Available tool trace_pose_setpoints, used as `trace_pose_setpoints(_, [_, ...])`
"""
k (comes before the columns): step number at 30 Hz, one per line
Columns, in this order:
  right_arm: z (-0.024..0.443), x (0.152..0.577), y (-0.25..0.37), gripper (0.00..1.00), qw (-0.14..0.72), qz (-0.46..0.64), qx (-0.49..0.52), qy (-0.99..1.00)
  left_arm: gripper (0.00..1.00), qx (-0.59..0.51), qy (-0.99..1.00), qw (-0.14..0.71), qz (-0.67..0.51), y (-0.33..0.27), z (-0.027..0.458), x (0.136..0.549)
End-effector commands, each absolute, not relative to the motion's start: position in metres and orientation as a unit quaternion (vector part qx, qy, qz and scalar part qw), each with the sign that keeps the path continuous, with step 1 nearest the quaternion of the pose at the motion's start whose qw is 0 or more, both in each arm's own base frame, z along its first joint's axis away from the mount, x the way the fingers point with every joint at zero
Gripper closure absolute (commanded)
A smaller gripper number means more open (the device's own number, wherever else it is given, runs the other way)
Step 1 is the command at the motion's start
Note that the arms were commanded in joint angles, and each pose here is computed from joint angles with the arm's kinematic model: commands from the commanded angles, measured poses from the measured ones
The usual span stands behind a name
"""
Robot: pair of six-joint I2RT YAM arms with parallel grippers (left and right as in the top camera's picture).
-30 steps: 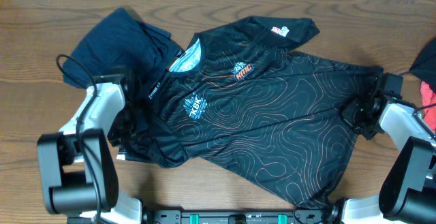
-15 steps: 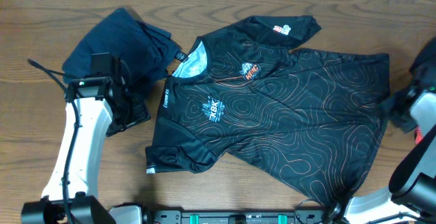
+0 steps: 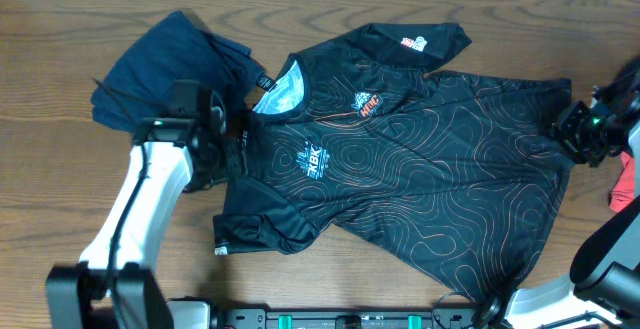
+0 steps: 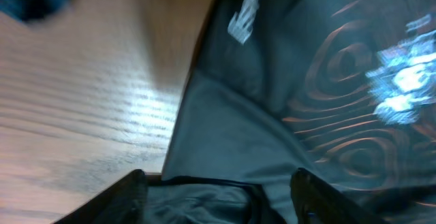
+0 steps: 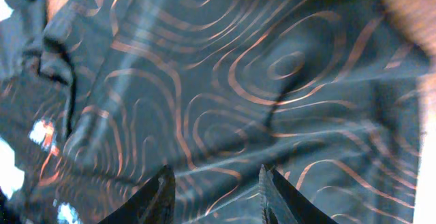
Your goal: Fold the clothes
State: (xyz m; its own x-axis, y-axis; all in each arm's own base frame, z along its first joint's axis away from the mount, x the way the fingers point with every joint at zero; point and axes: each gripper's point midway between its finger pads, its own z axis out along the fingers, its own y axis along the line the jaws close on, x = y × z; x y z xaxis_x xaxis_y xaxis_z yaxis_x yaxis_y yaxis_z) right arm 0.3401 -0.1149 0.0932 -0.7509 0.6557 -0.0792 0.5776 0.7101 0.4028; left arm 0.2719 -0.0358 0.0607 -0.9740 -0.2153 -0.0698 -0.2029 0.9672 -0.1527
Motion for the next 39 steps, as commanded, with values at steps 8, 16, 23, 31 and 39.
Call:
trace_pose_setpoints(8, [0.106,0.352,-0.086,0.61,0.121,0.218,0.280,0.927,0.43,-0.103,0.991,-0.054,-0.060,-0.035,-0.007,0.235])
trace_pose_setpoints(16, [0.107,0.358,-0.086,0.60,0.132,0.216,0.273,0.928,0.94,-0.136,0.984,-0.114,0.014,-0.012,-0.009,0.201])
trace_pose_setpoints(23, [0.100,0.382,-0.068,0.55,0.175,0.200,0.218,0.939,0.94,-0.209,0.964,-0.150,0.067,0.012,0.002,0.176])
trace_pose_setpoints(31, [0.039,0.372,-0.094,0.75,0.167,0.048,0.348,0.921,0.71,-0.215,0.967,-0.133,0.017,0.001,-0.001,0.189])
trace_pose_setpoints(39, [-0.023,0.377,-0.110,0.98,0.150,0.037,0.423,0.893,0.59,-0.182,0.974,-0.098,-0.088,-0.030,0.022,0.228])
